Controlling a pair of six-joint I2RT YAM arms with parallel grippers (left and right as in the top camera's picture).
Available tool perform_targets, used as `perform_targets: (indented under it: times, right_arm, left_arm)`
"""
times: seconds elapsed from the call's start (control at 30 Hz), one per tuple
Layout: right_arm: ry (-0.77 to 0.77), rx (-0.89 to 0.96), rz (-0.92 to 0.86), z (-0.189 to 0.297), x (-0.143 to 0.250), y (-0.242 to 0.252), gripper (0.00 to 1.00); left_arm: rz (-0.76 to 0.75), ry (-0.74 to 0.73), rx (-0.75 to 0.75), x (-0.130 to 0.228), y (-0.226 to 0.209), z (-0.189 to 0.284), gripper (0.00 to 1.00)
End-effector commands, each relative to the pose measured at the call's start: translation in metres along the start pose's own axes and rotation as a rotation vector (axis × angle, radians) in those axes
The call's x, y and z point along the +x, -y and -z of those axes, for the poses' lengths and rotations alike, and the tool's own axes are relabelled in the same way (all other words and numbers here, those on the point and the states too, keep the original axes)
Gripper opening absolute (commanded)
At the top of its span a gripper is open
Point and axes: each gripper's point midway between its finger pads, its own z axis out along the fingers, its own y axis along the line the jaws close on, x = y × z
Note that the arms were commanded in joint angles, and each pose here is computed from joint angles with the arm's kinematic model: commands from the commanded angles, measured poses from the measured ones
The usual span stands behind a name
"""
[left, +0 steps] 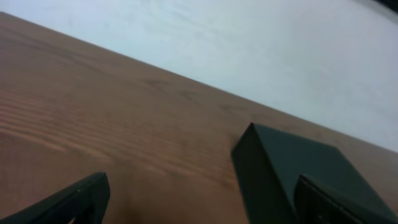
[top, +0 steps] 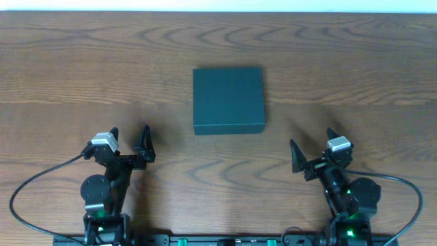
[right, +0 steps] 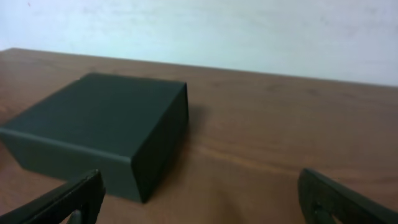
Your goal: Pack container
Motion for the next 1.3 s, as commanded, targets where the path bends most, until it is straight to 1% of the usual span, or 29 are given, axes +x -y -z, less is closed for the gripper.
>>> perform_targets:
  times: [0.0, 0.07, 0.17, 0.23, 0.33, 0.37, 0.67, 0.77, 0.87, 1.0, 1.17, 1.2, 1.27]
  right_arm:
    - [-0.002, 0.011, -0.012, 0.000, 0.001, 0.002, 0.99]
    - [-0.015, 0.030, -0.049, 0.001, 0.005, 0.006, 0.99]
    - [-0.068, 0.096, -0.068, 0.002, 0.019, 0.017, 0.99]
    - [-0.151, 0.138, -0.097, 0.005, 0.040, 0.022, 0.99]
    - [-0.267, 0.138, -0.140, 0.011, 0.069, 0.020, 0.99]
    - [-0.276, 0.138, -0.143, 0.011, 0.071, 0.019, 0.99]
    - [-0.280, 0.138, -0.145, 0.011, 0.072, 0.019, 0.99]
    - [-0.280, 0.138, -0.145, 0.011, 0.072, 0.019, 0.99]
    - [-0.235, 0.138, -0.129, 0.011, 0.061, 0.019, 0.99]
    - [-0.116, 0.136, -0.085, 0.013, 0.032, 0.018, 0.99]
    - [0.095, 0.123, -0.007, 0.025, -0.016, 0.011, 0.99]
    - [0.120, 0.120, 0.003, 0.026, -0.023, 0.010, 0.99]
    - [0.114, 0.114, 0.001, 0.025, -0.021, 0.009, 0.99]
  left_arm:
    - [-0.022, -0.019, -0.035, 0.005, -0.007, 0.001, 0.95]
    - [-0.011, -0.063, -0.060, 0.017, -0.013, 0.001, 0.95]
    - [0.013, -0.165, -0.100, 0.042, -0.022, 0.005, 0.95]
    - [0.036, -0.264, -0.138, 0.066, -0.030, 0.011, 0.95]
    - [0.069, -0.400, -0.190, 0.098, -0.040, 0.024, 0.96]
    - [0.081, -0.452, -0.210, 0.110, -0.043, 0.031, 0.96]
    - [0.084, -0.466, -0.218, 0.113, -0.044, 0.032, 0.95]
    - [0.078, -0.444, -0.210, 0.108, -0.043, 0.031, 0.95]
    - [0.067, -0.397, -0.192, 0.098, -0.039, 0.028, 0.96]
    - [0.034, -0.256, -0.138, 0.066, -0.027, 0.025, 0.95]
    - [-0.008, -0.076, -0.070, 0.025, -0.010, 0.028, 0.95]
    - [-0.014, -0.050, -0.059, 0.020, -0.008, 0.029, 0.95]
    - [-0.025, -0.006, -0.043, 0.010, -0.003, 0.031, 0.95]
